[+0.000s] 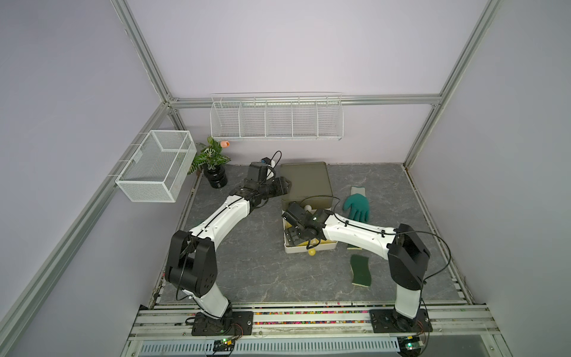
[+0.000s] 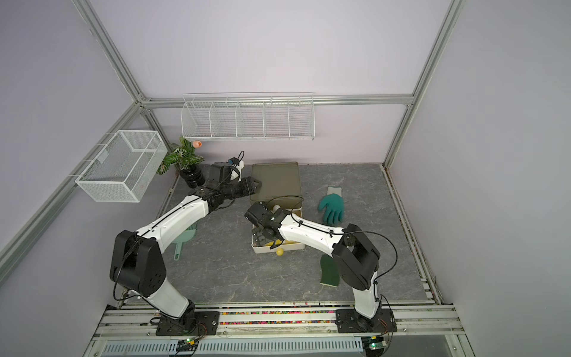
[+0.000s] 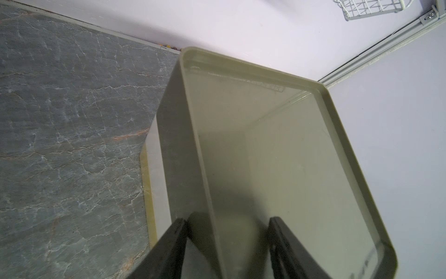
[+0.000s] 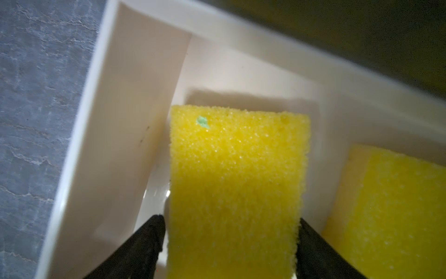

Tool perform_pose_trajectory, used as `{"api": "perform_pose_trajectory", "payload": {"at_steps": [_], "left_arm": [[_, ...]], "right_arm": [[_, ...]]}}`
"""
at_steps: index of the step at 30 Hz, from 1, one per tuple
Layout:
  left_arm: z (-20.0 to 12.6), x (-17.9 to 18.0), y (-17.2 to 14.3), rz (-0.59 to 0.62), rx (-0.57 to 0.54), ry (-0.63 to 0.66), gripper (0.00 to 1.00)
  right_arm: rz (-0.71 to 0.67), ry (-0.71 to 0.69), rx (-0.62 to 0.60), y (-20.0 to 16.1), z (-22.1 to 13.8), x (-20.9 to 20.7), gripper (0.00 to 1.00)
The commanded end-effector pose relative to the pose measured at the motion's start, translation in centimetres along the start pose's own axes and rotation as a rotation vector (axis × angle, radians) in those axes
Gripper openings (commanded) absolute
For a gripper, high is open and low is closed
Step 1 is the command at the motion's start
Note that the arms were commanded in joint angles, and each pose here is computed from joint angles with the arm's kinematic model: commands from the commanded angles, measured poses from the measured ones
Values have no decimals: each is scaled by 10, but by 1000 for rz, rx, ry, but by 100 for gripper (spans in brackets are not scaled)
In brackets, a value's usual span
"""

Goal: Take the sponge out of the drawer
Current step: Pick up the sponge from the drawer.

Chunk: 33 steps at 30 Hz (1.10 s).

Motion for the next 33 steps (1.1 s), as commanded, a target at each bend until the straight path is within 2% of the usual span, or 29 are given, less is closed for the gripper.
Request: {"api": "perform_pose_trajectory", "payload": {"at_steps": [1, 7, 22, 33], "left_arm": [[17, 17, -45, -12, 170, 41, 58], [18, 17, -45, -13, 171, 41, 58], [18, 16, -44, -13, 167, 38, 58], [19, 17, -45, -17, 169, 38, 58]], "right_arm": [[49, -30, -50, 15, -2, -10, 79], [60, -21, -96, 26, -18, -11, 74], [61, 26, -185, 38, -74, -18, 72], [20, 88, -151, 28, -86, -12, 71]]}}
Point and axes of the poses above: each gripper's point midway between its finger pads, its own z axis out along the fingers, its own x axis along the line the jaws close on, y = z × x, the point moved 1 cm from there along -z, back along the fingers, and after that the axes turned 6 degrees about -z, right-handed, at the moved point
